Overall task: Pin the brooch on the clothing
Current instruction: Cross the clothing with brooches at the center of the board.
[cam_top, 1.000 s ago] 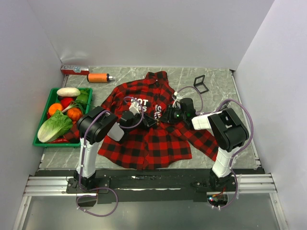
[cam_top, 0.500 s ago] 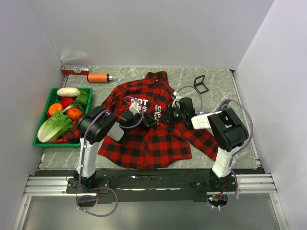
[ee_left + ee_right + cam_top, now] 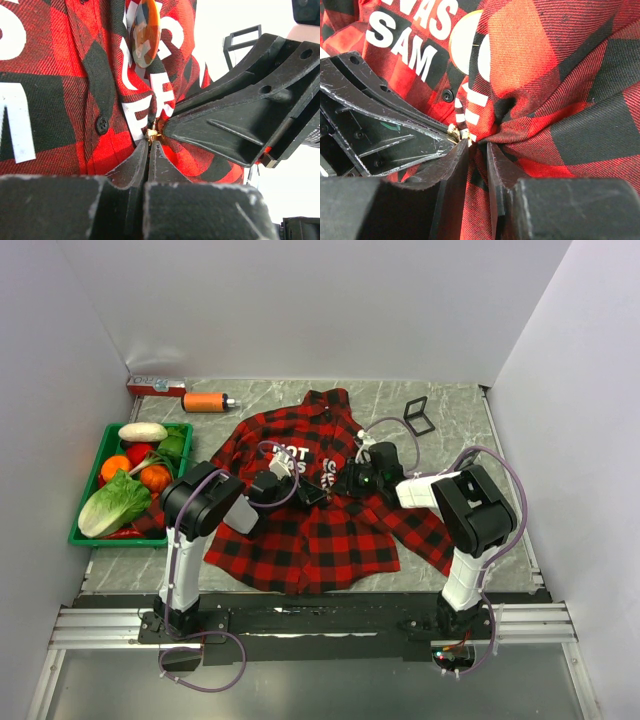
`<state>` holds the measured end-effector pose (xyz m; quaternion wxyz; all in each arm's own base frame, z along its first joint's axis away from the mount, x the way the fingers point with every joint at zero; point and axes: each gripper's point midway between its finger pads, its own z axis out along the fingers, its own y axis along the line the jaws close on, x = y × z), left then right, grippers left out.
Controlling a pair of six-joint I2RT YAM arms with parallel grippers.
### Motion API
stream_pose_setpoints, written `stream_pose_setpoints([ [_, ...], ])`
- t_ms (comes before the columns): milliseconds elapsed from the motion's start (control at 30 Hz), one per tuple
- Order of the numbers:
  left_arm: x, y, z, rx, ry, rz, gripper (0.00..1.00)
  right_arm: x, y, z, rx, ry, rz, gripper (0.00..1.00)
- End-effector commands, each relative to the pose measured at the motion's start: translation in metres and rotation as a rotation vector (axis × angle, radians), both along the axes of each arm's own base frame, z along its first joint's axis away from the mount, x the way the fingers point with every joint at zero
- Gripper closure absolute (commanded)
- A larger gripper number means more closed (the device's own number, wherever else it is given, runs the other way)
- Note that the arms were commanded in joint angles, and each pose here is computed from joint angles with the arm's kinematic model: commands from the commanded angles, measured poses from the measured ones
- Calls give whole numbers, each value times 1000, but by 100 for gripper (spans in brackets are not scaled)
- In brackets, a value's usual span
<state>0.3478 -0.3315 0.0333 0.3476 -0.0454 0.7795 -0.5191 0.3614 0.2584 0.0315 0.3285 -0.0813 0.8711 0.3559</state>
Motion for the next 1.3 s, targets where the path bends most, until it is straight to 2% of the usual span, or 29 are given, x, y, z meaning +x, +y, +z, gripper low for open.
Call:
stream_pose_setpoints([
  [0,-4,-13,7,-12,-36,-61,99,-31,22,-24,-41,82,89,72],
  [500,-17,-18,10,-34,-59,-106,99,-34,35,-30,-59,83,51,73],
  [1267,-30,-29,21,11,-142,-188,99,-37,41,-34,-138,69,37,74],
])
